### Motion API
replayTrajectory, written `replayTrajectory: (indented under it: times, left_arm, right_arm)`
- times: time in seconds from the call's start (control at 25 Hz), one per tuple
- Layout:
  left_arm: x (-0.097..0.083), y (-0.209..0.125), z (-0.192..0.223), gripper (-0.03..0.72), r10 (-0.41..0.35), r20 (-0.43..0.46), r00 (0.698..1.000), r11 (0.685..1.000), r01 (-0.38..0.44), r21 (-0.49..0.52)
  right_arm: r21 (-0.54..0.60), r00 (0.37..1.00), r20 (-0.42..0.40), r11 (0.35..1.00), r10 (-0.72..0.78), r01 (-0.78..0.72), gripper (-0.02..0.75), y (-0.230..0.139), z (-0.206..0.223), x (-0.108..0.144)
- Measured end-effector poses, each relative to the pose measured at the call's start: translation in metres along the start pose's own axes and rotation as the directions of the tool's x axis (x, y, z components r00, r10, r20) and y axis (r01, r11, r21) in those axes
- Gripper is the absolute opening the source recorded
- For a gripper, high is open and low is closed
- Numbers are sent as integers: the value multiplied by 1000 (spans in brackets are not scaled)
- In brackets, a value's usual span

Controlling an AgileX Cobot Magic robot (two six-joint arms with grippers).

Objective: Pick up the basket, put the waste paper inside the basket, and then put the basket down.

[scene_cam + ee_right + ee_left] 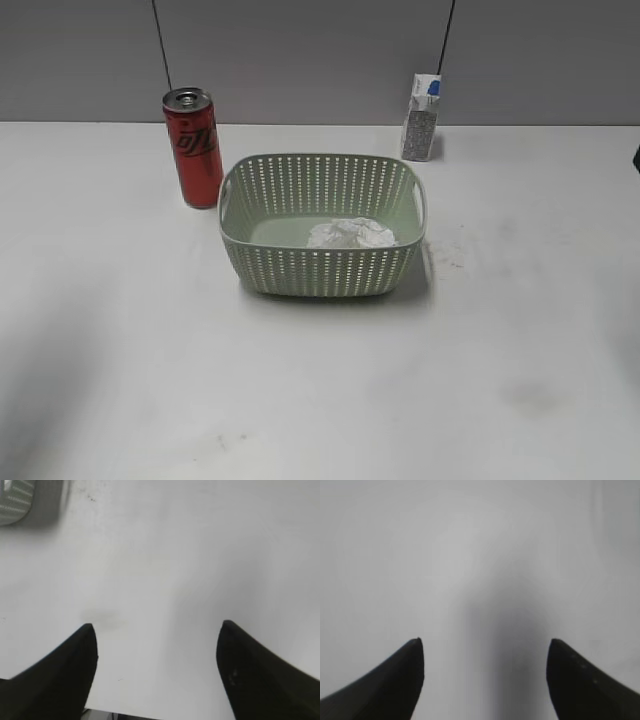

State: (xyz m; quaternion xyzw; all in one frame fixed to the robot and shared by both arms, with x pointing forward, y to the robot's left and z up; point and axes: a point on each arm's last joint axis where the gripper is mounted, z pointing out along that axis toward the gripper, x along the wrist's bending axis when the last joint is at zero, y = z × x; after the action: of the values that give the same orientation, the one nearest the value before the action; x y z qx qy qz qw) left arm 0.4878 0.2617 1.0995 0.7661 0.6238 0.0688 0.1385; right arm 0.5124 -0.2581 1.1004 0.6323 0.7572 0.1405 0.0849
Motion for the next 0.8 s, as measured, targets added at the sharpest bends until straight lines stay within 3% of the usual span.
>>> replayTrajectory:
  times: [0.24,0.6,0.8]
  left_arm:
    - [-6,-85,-11,577,4,-9,1000,997,-5,-77]
    - [-12,-190,-5,577,9,-24,1000,962,-15,-272]
    - [-13,-212,-14,576,15,-52,999,885,-37,-464]
  right_arm:
    - [-78,1000,-6,997,-1,0,559,-63,-29,5]
    - [-334,1000,3,942,-4,5,559,-166,-48,11]
    - [-452,1000,9,892,-7,10,559,-215,-42,13]
